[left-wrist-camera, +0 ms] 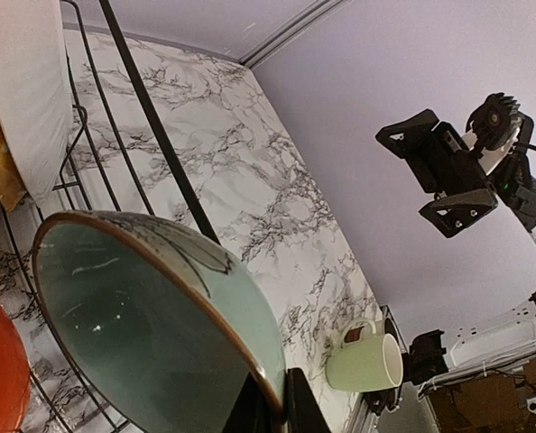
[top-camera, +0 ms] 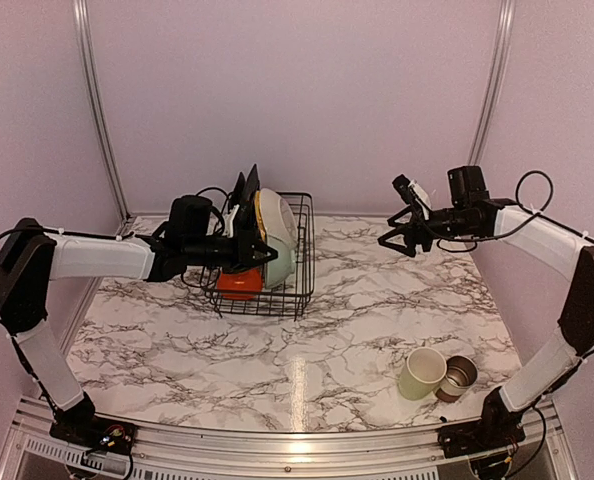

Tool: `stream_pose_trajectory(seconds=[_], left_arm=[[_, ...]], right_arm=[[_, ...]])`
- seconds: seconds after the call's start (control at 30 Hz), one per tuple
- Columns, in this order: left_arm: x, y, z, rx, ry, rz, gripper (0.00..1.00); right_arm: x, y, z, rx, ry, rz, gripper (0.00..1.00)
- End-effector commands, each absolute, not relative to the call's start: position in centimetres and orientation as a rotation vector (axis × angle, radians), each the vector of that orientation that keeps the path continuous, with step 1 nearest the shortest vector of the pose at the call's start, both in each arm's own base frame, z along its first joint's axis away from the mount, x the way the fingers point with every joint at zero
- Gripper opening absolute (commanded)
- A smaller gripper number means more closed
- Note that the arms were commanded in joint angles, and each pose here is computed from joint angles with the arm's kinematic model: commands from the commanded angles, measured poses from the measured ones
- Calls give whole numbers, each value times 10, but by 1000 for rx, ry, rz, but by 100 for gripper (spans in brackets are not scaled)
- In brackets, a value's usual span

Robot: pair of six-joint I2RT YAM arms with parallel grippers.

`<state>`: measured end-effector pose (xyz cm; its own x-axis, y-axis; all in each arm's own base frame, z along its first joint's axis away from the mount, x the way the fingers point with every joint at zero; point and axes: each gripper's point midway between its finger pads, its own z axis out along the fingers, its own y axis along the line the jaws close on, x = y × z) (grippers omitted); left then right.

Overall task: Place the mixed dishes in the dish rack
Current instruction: Pass from the left arm to the right

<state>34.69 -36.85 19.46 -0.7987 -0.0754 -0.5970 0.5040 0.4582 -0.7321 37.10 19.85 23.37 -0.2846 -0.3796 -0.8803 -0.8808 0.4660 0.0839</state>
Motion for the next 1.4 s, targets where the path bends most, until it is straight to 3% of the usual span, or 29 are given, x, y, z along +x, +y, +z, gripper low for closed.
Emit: stream_pose_trajectory(seconds=[0.0, 0.23, 0.57, 0.87, 1.17, 1.37], left_arm=[[345, -371, 289, 380, 1662, -1708, 0], [338, -364, 296, 297, 1498, -1997, 0], [341, -366, 290, 294, 1522, -2002, 0], [344, -366, 279, 265, 1560, -1988, 0], [347, -368, 273, 259, 1590, -1962, 0], [348, -368, 271, 257, 1598, -1956, 0]], right_arm=[[365, 243, 251, -1140, 1805, 980, 85], [373, 297, 251, -1141, 1828, 1231, 85], [370, 349, 252, -1177, 1808, 1350, 98], [371, 364, 255, -1171, 1793, 1429, 98], [365, 376, 248, -1206, 1812, 1410, 83], [365, 380, 247, -1206, 1818, 1432, 63]])
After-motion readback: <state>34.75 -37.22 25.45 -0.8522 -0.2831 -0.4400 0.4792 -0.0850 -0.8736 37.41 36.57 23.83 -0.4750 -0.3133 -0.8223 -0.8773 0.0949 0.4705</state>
